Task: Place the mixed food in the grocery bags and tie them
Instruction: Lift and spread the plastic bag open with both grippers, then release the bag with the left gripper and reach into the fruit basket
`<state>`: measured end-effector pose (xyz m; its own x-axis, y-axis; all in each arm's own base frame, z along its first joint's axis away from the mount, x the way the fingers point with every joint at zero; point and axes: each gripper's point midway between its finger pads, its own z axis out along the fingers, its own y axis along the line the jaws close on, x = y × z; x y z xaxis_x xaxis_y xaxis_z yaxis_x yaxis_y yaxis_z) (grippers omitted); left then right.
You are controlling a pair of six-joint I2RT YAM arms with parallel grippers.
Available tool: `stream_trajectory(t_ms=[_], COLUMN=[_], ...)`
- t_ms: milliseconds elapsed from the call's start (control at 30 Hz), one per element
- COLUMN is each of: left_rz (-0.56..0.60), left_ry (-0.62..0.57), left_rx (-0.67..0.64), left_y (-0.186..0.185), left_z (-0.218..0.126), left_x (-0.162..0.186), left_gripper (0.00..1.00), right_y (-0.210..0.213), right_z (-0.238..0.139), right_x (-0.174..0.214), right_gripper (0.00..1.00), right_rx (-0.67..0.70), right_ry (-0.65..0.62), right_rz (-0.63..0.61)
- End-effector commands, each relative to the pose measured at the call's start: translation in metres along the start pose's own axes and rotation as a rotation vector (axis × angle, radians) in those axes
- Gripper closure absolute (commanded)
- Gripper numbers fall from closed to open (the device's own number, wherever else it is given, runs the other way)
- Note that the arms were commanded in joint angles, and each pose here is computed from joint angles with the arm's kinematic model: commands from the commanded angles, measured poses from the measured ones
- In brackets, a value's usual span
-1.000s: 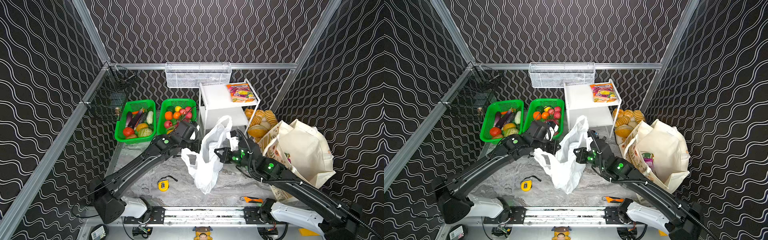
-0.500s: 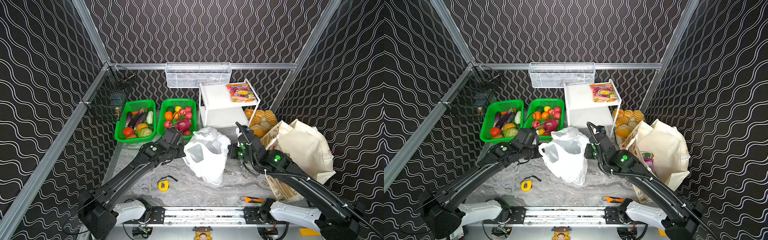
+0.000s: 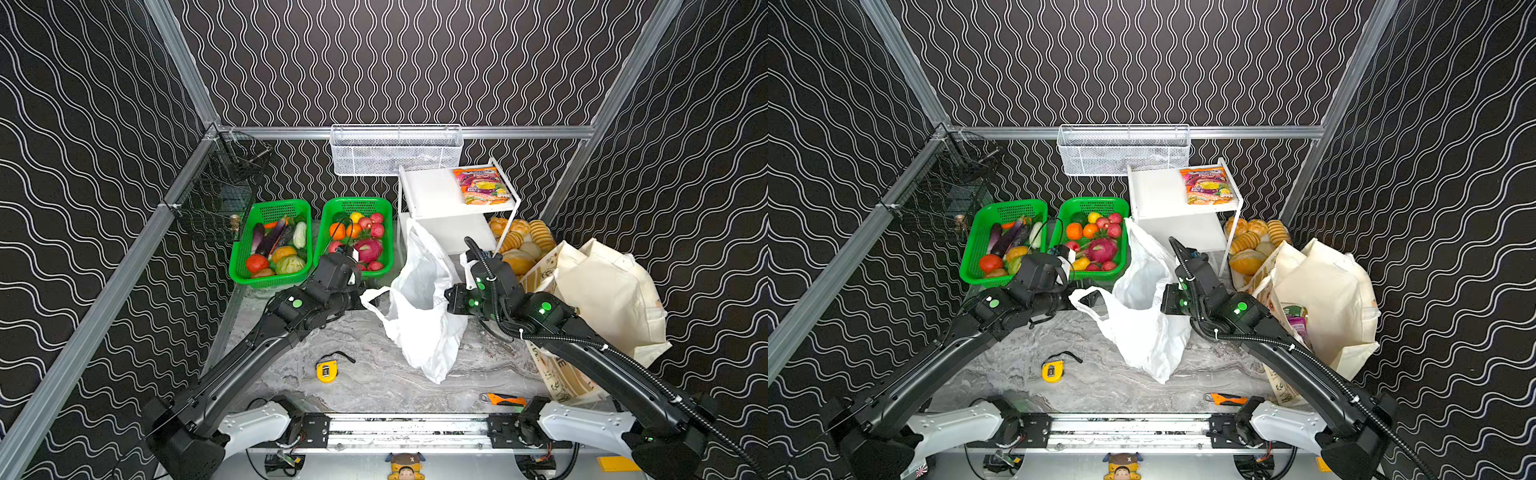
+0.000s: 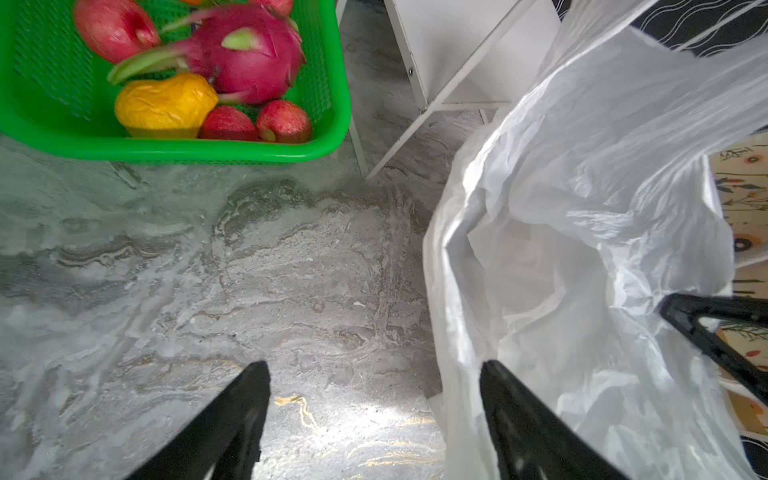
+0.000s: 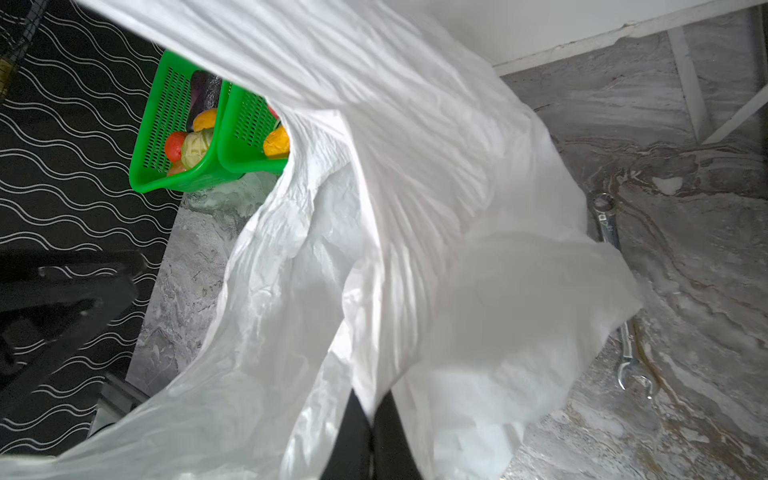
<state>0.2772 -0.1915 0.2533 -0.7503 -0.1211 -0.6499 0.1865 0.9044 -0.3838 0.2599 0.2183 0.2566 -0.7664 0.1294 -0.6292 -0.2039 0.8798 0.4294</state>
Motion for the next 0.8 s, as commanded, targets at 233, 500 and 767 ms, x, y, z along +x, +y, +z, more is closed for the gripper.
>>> stream_trajectory(t_ms=[233, 500, 767], left_rz=[-0.051, -0.036, -0.028], left_ry=[0.015, 0.115, 0.296], left_rx=[-0.195, -0.235, -0.349], left_y=[0.076, 0.105, 0.142], left_z=[0.038, 0.135, 0.2], left_x=[-0.047, -0.076, -0.054], left_gripper=[0.18, 0.29, 0.34], right_y=[0.009, 0.017, 0.036], right_z=[-0.002, -0.001, -0.012], right_x=[-0.008, -0.005, -0.004], right_gripper=[1.0, 1.0, 1.0], right_rx=[-0.08, -0.138, -0.268], right_ry=[-0.041, -0.033, -0.048], right_rz=[0.003, 0.006, -0.032])
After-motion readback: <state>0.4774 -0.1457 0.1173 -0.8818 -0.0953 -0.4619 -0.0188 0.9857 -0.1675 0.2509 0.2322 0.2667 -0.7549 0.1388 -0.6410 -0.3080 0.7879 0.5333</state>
